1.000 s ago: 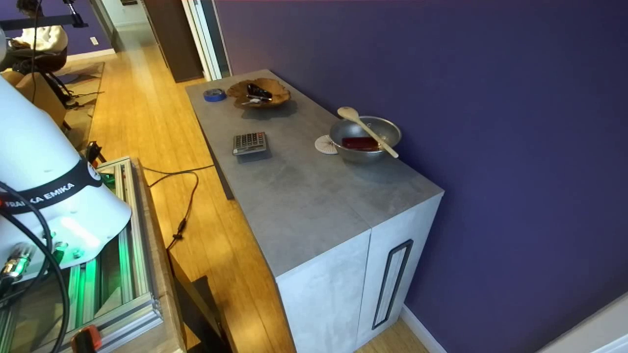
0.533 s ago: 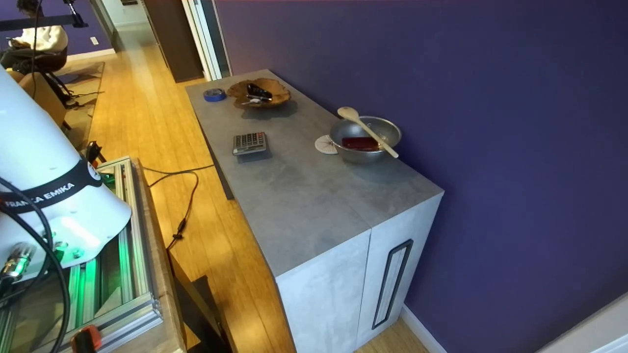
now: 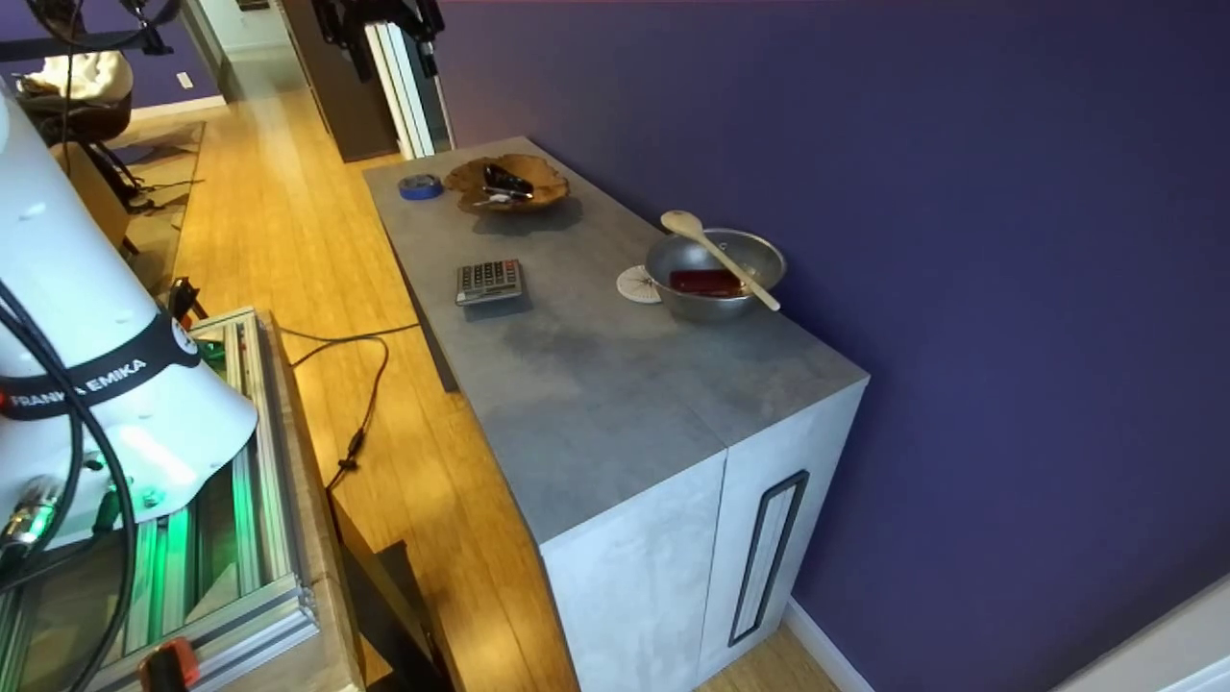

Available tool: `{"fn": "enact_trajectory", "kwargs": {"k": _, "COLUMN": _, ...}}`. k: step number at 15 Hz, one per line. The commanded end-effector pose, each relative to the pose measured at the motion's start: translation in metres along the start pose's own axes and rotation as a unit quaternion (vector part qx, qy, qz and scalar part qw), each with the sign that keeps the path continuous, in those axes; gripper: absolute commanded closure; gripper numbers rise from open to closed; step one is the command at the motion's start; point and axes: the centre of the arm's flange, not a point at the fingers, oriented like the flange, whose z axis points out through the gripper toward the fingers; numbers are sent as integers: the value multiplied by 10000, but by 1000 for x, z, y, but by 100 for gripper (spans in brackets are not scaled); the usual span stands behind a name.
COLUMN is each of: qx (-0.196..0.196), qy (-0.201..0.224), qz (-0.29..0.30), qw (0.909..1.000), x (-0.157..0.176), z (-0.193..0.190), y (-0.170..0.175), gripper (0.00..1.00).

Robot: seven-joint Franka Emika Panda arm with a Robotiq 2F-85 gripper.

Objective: Pick up the white lightning digital av adapter and put it on the table

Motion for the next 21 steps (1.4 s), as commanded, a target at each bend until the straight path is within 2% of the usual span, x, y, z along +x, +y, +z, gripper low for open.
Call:
{"fn": "enact_trajectory", "kwargs": {"k": 1, "qx": 315, "qy": -219, "qz": -934, "qw": 9949, "x": 81, "z": 45, "y": -11, "gripper": 0}}
{"fn": "enact_trajectory", "kwargs": {"k": 3, "qx": 250, "qy": -427, "qz": -1479, "qw": 9878, "x": 112, "z": 65, "y": -23, "gripper": 0}}
{"fn": "enact_trajectory", "kwargs": {"k": 8, "qx": -358, "qy": -828, "qz": -2572, "qw": 9621, "x": 193, "z": 109, "y": -55, "gripper": 0}}
{"fn": "enact_trajectory", "kwargs": {"k": 9, "qx": -219, "qy": -623, "qz": -2297, "qw": 9710, "x": 138, "z": 98, "y": -48, "gripper": 0}}
{"fn": "enact_trajectory", "kwargs": {"k": 12, "qx": -148, "qy": -686, "qz": -2317, "qw": 9703, "x": 147, "z": 112, "y": -49, "gripper": 0}}
{"fn": "enact_trajectory", "kwargs": {"k": 17, "qx": -209, "qy": -619, "qz": -2295, "qw": 9711, "x": 146, "z": 102, "y": -47, "gripper": 0}}
{"fn": "enact_trajectory", "kwargs": {"k": 18, "qx": -237, "qy": -531, "qz": -2380, "qw": 9695, "x": 149, "z": 116, "y": -53, "gripper": 0}}
{"fn": "enact_trajectory", "kwargs": {"k": 21, "qx": -339, "qy": -57, "qz": -2536, "qw": 9667, "x": 192, "z": 150, "y": -54, "gripper": 0}}
